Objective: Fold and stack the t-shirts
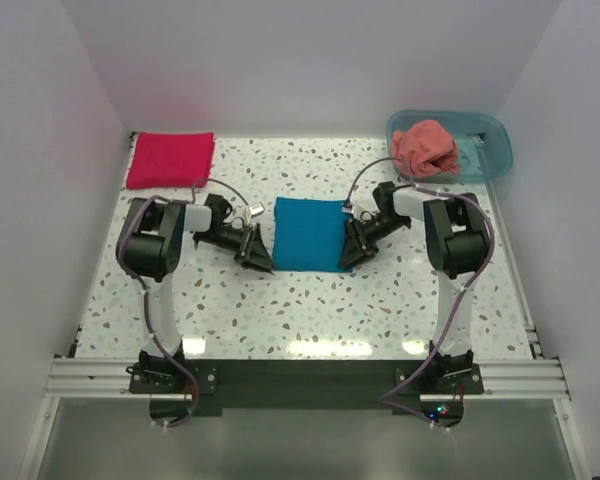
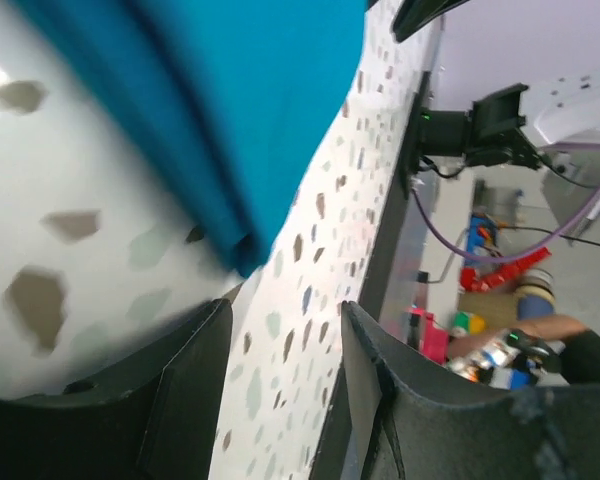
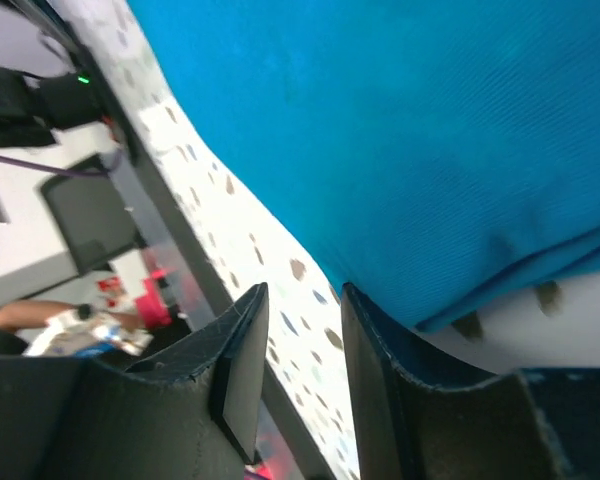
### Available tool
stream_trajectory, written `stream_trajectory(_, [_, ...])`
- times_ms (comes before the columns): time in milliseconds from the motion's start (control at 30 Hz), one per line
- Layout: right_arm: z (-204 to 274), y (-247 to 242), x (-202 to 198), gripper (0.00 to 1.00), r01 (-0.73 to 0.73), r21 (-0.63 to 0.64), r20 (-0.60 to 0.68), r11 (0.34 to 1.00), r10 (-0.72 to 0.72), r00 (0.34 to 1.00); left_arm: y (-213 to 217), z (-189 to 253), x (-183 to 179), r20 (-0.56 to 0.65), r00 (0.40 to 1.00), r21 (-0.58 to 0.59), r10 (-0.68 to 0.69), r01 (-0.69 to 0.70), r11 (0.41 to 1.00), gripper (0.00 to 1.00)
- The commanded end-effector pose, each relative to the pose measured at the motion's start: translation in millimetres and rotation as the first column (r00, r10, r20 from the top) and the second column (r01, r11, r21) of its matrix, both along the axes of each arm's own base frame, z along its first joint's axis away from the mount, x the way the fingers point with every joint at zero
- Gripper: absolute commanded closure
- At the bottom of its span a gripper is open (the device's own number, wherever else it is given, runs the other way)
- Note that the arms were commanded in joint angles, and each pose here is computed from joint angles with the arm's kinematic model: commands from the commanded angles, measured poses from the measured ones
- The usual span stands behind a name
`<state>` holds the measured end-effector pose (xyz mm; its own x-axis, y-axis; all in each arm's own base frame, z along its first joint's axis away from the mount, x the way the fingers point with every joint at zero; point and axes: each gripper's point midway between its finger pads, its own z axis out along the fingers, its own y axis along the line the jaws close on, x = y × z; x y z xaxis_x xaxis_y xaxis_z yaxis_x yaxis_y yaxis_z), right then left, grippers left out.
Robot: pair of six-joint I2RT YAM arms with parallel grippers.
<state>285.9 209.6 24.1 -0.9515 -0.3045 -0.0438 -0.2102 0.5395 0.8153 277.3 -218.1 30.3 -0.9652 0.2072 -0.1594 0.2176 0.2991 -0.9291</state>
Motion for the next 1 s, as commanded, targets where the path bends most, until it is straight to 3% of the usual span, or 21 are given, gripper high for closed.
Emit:
stream_trajectory(0, [29,-26,8,0.6,-0.092,-0.083,0.166,0.992,0.105,0.98,32,10,7,0.128,0.992,0.095,0.021,-0.033,0.995,0.47])
stream_trajectory(100, [69,-14,38,0.58,-0.031,-0.098,0.349,0.995,0.064,0.935,47,40,21,0.277,0.96,0.113,0.032,-0.065,0.991,0.46])
stream_trajectory(200, [96,-3,74,0.56,0.048,-0.174,0.565,0.984,0.06,0.823,65,65,53,0.423,0.898,0.164,0.124,-0.211,0.964,0.44])
stream_trajectory(300, [105,43,77,0.56,-0.003,-0.31,0.719,0.951,0.236,0.653,92,72,85,0.532,0.821,0.275,0.206,-0.398,0.875,0.42])
stream_trajectory(400, [99,84,70,0.56,-0.045,-0.392,0.76,0.919,0.351,0.548,107,64,95,0.496,0.808,0.354,0.319,-0.523,0.776,0.43])
stream_trajectory(500, [92,123,59,0.57,-0.108,-0.463,0.764,0.88,0.458,0.455,116,49,97,0.425,0.821,0.435,0.381,-0.554,0.709,0.42])
stream_trajectory(700, [68,166,34,0.56,-0.177,-0.55,0.731,0.816,0.573,0.371,117,35,94,0.392,0.81,0.443,0.435,-0.581,0.682,0.41])
stream_trajectory(967, [21,166,18,0.53,-0.213,-0.626,0.655,0.75,0.655,0.378,118,28,88,0.394,0.812,0.446,0.431,-0.579,0.683,0.39])
